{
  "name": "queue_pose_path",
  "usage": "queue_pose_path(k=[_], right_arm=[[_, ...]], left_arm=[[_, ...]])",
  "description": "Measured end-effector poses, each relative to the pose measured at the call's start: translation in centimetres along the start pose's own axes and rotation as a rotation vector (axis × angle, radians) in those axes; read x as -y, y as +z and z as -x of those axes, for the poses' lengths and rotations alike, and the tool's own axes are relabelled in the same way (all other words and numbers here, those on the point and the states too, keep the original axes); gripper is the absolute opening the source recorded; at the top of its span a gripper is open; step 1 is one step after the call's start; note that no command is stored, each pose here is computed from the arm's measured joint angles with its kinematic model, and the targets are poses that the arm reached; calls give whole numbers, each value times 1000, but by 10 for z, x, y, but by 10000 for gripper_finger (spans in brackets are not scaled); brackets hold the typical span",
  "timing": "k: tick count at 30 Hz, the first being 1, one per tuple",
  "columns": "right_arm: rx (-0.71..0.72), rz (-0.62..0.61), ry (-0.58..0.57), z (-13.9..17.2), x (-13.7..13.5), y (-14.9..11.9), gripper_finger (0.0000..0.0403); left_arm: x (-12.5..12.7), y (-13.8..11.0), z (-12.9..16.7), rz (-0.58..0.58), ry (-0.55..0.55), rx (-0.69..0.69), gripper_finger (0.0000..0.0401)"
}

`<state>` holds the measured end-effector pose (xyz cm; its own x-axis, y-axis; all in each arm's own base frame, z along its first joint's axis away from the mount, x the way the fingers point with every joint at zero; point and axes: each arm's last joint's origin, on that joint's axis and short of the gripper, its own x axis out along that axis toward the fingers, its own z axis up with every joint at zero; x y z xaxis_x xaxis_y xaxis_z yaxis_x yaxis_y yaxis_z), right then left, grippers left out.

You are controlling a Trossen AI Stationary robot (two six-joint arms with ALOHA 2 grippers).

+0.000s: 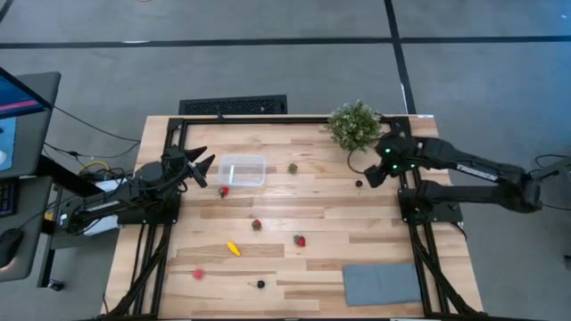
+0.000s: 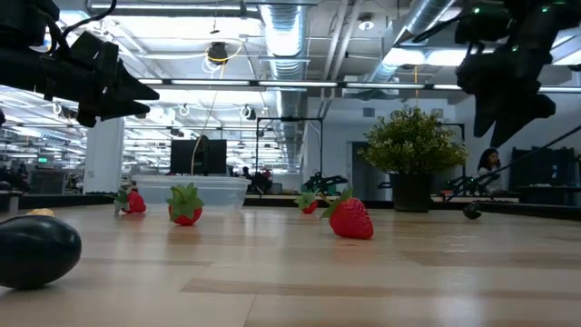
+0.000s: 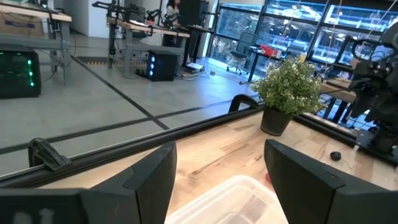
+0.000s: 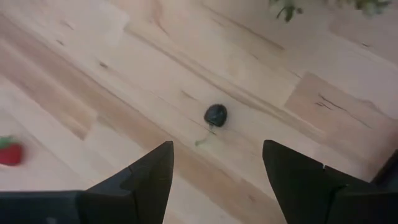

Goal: Pick and placing Produce into tupperware
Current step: Put the top cherry into the transparent bin

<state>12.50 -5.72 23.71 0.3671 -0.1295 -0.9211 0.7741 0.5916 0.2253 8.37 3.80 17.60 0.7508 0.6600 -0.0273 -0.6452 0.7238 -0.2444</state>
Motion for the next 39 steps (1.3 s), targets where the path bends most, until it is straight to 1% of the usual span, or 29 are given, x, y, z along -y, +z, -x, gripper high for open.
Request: queue_pose_path(k=[11, 16, 19, 30, 36, 39], right_arm=[[-91, 73, -73, -44, -23, 17, 270], [-143, 85, -120, -60, -25, 20, 270], [-150, 89, -157, -70, -23, 20, 270], [-183, 74, -149, -100, -17, 11, 270], [-183, 72, -122, -113, -20, 15, 270], [-212, 73, -141, -121, -20, 14, 270]], left_arm=[[0, 0, 0, 1, 1, -4, 236], [0, -1, 0, 1, 1, -5, 236], [0, -1, 0, 0, 1, -5, 236], [0, -1, 0, 0, 1, -7, 236], [0, -1, 0, -1, 2, -7, 236], [0, -1, 0, -1, 3, -7, 236]])
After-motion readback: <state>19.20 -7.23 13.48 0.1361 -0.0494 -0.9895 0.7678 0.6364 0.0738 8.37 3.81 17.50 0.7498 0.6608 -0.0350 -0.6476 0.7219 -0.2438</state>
